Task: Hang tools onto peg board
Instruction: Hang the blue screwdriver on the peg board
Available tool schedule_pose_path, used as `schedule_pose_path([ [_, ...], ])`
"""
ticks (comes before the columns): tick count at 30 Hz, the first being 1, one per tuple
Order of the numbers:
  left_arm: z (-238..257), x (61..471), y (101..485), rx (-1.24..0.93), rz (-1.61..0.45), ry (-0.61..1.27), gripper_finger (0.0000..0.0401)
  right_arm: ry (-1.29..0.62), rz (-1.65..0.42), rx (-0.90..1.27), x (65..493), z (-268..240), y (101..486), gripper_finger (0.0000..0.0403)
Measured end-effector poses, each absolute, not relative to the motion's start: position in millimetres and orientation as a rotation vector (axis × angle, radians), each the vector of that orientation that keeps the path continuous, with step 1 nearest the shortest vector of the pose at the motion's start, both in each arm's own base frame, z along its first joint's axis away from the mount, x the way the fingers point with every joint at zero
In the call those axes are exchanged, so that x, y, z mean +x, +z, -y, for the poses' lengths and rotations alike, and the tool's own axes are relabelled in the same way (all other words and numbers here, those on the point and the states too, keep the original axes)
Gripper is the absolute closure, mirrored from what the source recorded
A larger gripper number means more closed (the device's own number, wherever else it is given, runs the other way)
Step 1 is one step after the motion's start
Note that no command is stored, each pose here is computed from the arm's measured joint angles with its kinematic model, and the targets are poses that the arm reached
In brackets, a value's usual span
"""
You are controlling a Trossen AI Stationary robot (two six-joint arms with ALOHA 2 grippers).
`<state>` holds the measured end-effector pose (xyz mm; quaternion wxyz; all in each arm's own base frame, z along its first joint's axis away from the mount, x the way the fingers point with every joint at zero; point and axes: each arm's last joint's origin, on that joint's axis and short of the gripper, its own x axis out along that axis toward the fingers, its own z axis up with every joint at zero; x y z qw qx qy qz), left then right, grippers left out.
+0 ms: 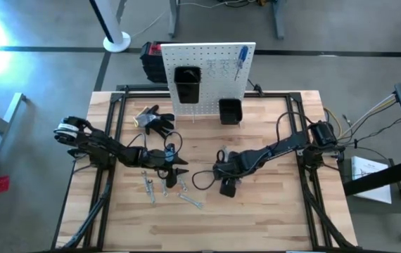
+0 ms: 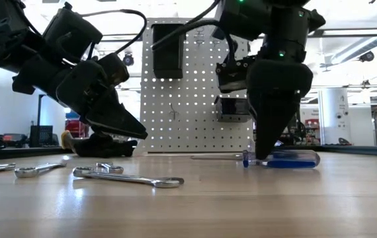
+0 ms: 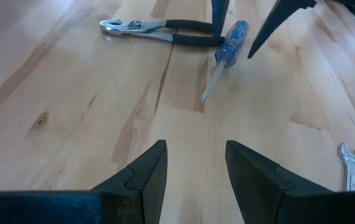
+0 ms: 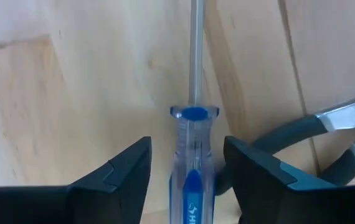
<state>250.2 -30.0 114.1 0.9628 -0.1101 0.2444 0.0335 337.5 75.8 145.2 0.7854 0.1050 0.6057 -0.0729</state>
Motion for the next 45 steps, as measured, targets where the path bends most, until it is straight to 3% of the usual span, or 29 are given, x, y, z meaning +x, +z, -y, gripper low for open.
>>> schedule_pose_path([
  [10,30,251,115,-0.209,-0.485,0.064,0.0249,-0.137,-1.273,0.212,329,-74,128,0.0258],
  [18,31,263,126,-0.166,-0.439,0.048,0.0249,-0.093,-1.271,0.151,329,-73,128,0.0337],
  [35,35,287,144,-0.037,-0.541,0.016,0.0249,-0.026,-1.240,0.049,327,-74,137,0.0347],
  [45,28,271,143,-0.060,-0.286,0.059,0.0249,0.022,-1.082,-0.002,340,-77,147,0.0351],
])
